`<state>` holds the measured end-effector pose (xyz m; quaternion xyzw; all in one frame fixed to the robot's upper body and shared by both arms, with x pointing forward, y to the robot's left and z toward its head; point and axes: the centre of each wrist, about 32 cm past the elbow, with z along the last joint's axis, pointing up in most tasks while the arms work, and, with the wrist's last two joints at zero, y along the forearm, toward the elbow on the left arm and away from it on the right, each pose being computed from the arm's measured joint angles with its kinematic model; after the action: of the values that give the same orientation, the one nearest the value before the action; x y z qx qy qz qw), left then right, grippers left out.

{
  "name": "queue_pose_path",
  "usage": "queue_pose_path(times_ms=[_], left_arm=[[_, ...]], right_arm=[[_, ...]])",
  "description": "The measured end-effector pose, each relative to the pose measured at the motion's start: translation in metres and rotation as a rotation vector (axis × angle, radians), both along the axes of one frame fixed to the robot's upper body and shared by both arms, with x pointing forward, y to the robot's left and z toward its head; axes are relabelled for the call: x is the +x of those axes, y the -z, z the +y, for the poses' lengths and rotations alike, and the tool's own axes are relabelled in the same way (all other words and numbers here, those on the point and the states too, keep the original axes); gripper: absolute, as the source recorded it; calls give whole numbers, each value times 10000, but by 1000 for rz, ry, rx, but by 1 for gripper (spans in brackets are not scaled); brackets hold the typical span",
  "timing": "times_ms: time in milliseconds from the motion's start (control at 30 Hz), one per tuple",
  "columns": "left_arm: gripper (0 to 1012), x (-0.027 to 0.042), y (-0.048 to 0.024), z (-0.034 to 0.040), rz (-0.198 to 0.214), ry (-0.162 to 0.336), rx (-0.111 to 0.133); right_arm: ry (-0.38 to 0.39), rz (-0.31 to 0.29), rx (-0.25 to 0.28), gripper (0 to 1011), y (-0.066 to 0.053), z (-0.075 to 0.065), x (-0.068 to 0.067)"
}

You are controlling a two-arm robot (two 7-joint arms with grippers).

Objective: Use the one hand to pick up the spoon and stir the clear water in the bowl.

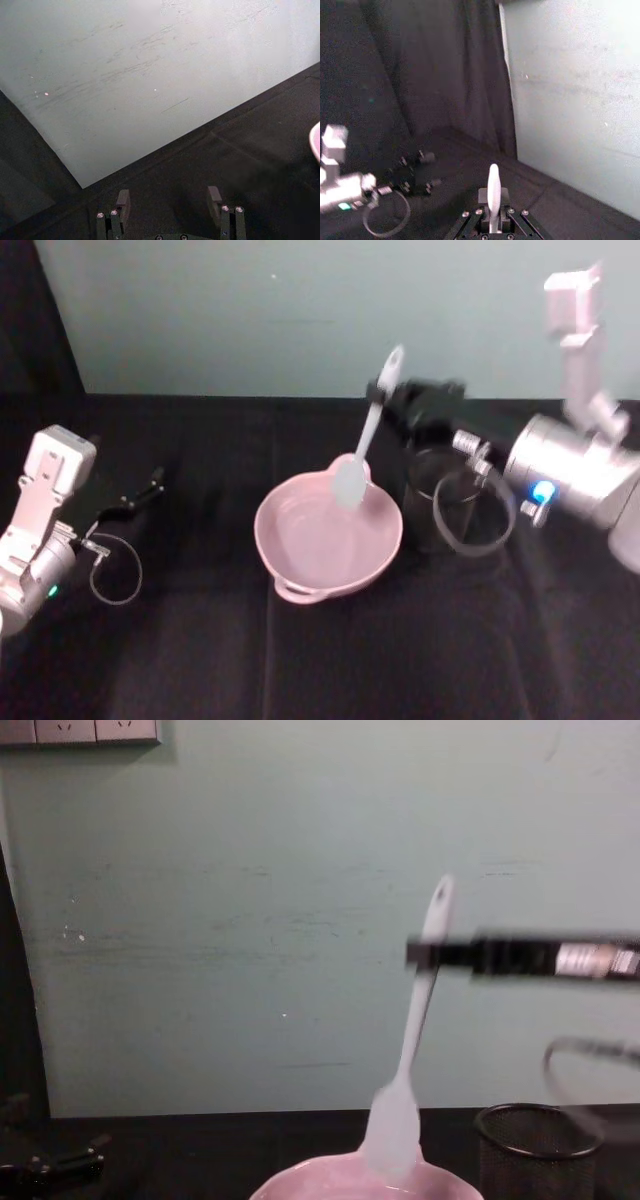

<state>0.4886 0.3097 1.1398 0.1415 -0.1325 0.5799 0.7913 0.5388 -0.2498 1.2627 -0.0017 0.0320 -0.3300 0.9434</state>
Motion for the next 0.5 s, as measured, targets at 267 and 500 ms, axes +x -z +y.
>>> queue_pose_path(times_ms=[267,500], left_arm=[[1011,0,0,0,0,0,0],[1011,0,0,0,0,0,0]], right_arm=[[27,-33,-74,112,588,125,-125],[-25,-22,-54,112,773,259,-242]])
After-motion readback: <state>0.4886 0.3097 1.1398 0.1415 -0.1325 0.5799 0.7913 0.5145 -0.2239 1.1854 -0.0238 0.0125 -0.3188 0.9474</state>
